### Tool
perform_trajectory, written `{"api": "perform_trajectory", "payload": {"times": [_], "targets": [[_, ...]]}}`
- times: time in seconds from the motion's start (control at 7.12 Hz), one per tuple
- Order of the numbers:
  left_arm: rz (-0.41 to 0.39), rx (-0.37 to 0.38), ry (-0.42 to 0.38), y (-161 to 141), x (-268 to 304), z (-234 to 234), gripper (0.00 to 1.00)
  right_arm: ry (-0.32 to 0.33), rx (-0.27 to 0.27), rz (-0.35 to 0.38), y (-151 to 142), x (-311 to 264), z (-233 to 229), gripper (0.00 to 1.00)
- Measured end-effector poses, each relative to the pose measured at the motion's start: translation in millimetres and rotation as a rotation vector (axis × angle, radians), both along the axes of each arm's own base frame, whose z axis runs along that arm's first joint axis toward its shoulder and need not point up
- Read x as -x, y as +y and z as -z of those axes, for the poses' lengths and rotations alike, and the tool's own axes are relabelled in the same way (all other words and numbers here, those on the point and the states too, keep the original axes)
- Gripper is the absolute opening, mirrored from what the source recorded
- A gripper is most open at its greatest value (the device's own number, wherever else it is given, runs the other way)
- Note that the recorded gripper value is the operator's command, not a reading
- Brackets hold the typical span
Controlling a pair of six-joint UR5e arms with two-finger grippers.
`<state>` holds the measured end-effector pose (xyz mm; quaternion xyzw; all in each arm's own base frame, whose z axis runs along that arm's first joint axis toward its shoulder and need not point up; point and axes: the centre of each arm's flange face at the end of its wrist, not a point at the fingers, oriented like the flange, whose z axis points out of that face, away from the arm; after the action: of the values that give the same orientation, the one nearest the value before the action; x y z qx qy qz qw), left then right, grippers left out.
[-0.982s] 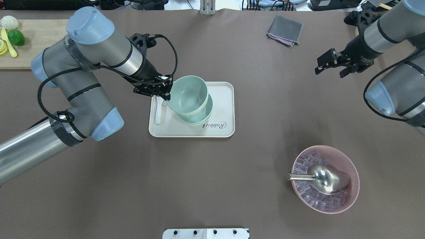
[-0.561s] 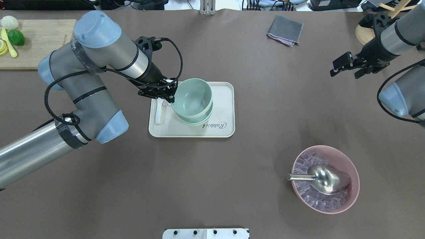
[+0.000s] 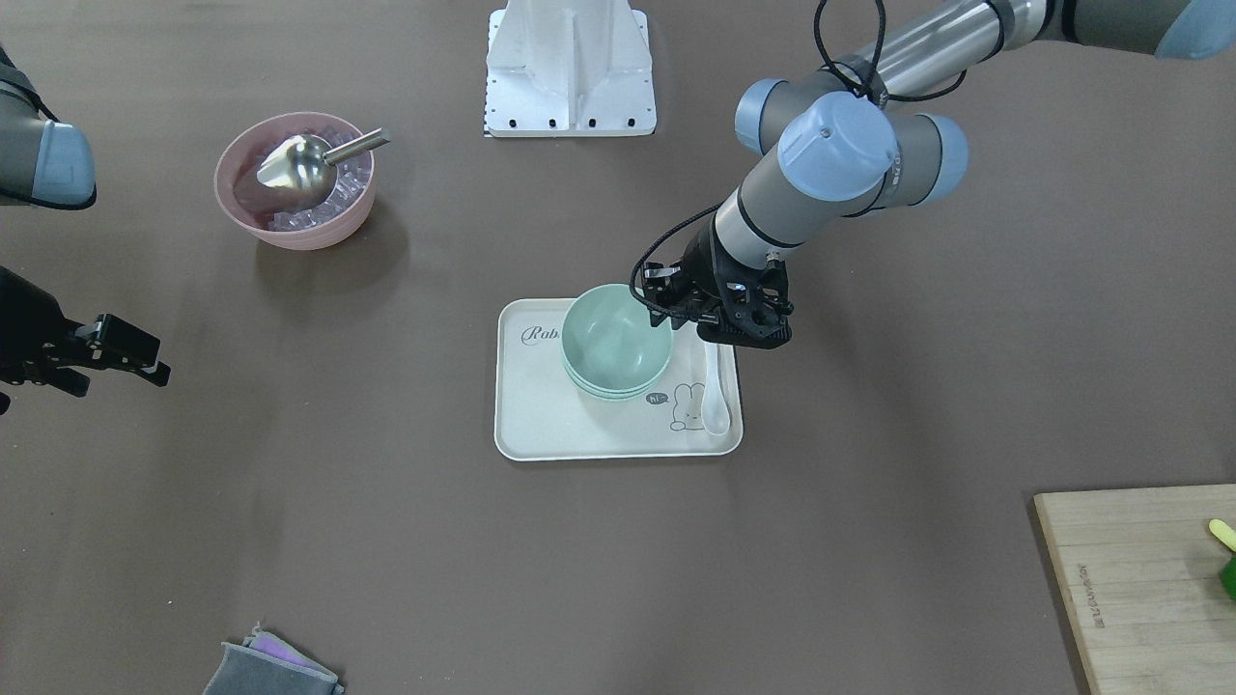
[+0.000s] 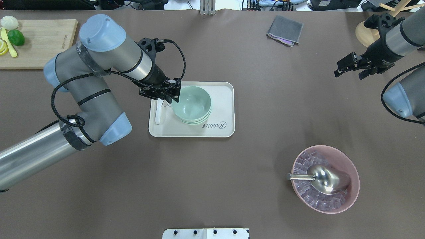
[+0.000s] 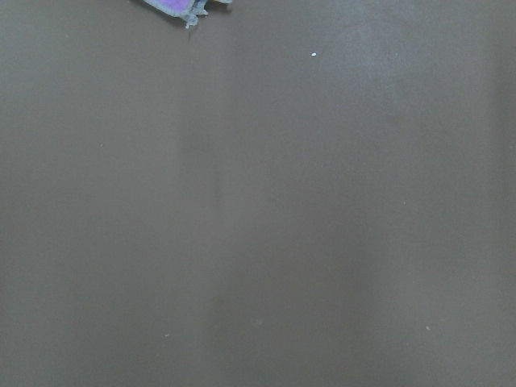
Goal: Stack green bowls together
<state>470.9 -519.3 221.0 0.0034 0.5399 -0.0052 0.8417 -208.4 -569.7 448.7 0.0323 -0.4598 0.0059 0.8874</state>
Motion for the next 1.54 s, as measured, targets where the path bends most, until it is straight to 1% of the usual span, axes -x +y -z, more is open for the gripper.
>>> {"api": "perform_trajectory", "payload": {"times": [0.28, 0.42, 0.56, 0.7, 0.84, 0.98, 1.26, 1.54], "targets": [[0.018, -0.016, -0.002, 1, -1, 2, 0.98, 0.001, -0.001, -0.001, -1, -2, -1, 1.0], [0.027, -0.018, -0.004, -4, 6, 2, 0.98, 0.003, -0.003, -0.004, -2, -6, -2, 1.0], [0.042, -0.01, -0.012, -11, 24, -9, 0.98, 0.01, -0.013, -0.003, -3, -14, -7, 1.0], [0.056, 0.002, -0.027, -16, 52, -33, 0.99, 0.027, -0.025, 0.009, -5, -27, -16, 1.0], [0.06, -0.017, -0.058, -19, 86, -66, 0.98, 0.05, -0.036, 0.026, -8, -41, -25, 1.0], [0.042, -0.068, -0.115, -22, 128, -99, 0.98, 0.075, -0.049, 0.042, -13, -59, -35, 1.0], [-0.022, -0.152, -0.264, -21, 224, -158, 0.99, 0.115, -0.079, 0.07, -25, -99, -67, 1.0], [-0.085, -0.209, -0.38, -14, 330, -230, 0.98, 0.143, -0.116, 0.094, -35, -149, -107, 1.0]]}}
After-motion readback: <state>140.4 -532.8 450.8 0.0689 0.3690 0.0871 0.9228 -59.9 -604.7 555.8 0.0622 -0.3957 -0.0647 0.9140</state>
